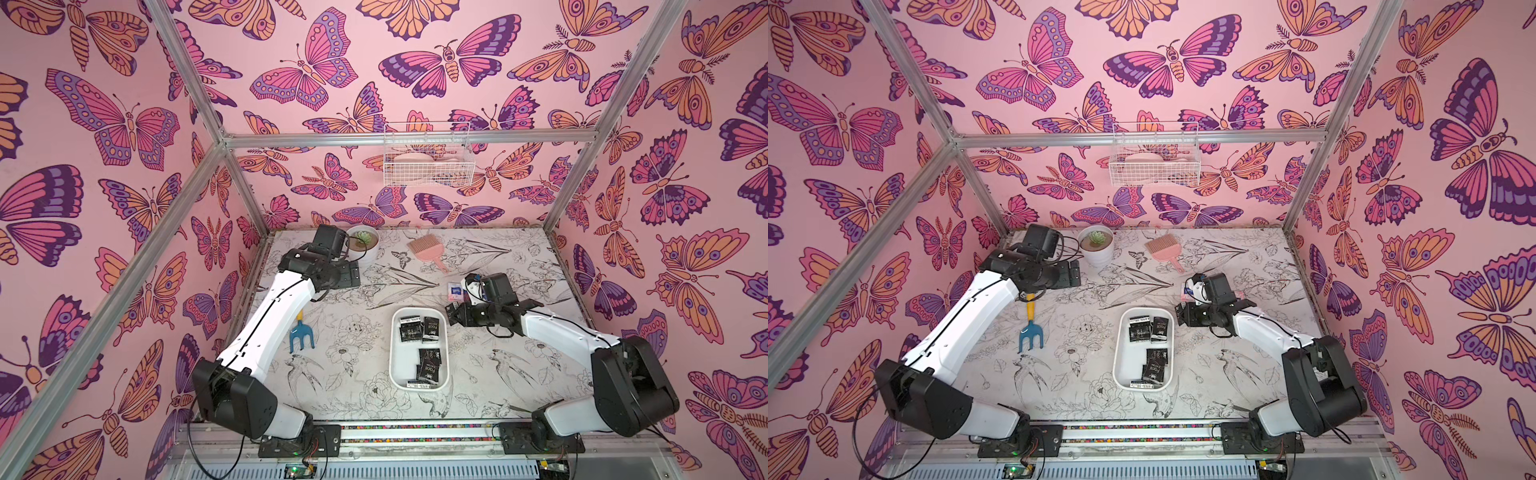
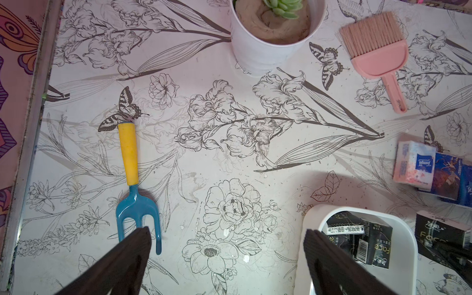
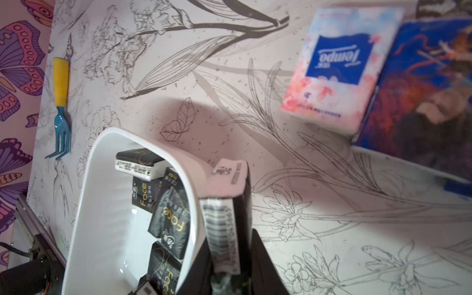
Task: Take the pocket tissues out of the storage box
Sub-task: Pick up the pocket tissues from the storage box, then place the pocket tissues at the center of the board.
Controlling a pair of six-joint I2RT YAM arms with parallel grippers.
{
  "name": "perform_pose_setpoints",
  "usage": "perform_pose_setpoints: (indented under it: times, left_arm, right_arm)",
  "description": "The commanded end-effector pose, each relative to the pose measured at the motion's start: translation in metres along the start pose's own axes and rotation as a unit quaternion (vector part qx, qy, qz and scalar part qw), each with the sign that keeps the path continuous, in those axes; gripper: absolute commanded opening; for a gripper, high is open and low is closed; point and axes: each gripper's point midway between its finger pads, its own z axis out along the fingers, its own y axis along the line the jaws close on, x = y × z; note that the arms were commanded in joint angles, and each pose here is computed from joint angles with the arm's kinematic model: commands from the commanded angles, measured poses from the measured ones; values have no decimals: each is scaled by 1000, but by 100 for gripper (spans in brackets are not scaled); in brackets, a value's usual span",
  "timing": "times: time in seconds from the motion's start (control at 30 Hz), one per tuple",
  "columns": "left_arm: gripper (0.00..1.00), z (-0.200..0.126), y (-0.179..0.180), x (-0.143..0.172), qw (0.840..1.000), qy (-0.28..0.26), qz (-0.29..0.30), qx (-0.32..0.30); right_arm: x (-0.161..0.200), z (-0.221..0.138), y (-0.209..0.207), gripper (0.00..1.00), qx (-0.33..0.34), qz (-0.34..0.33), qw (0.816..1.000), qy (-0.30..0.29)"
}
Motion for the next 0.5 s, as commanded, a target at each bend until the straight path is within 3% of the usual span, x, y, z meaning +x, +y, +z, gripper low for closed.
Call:
perform_pose_setpoints:
  times: [0.0,0.47]
  left_arm:
    - [100,3,-4,-3,1000,1,1,9]
    - [100,1,-6,-2,1000,-2,2,11]
  right_arm:
    - [5,10,-17,22,22,47,999,2]
    - [9,22,-22,29,29,67,997,26]
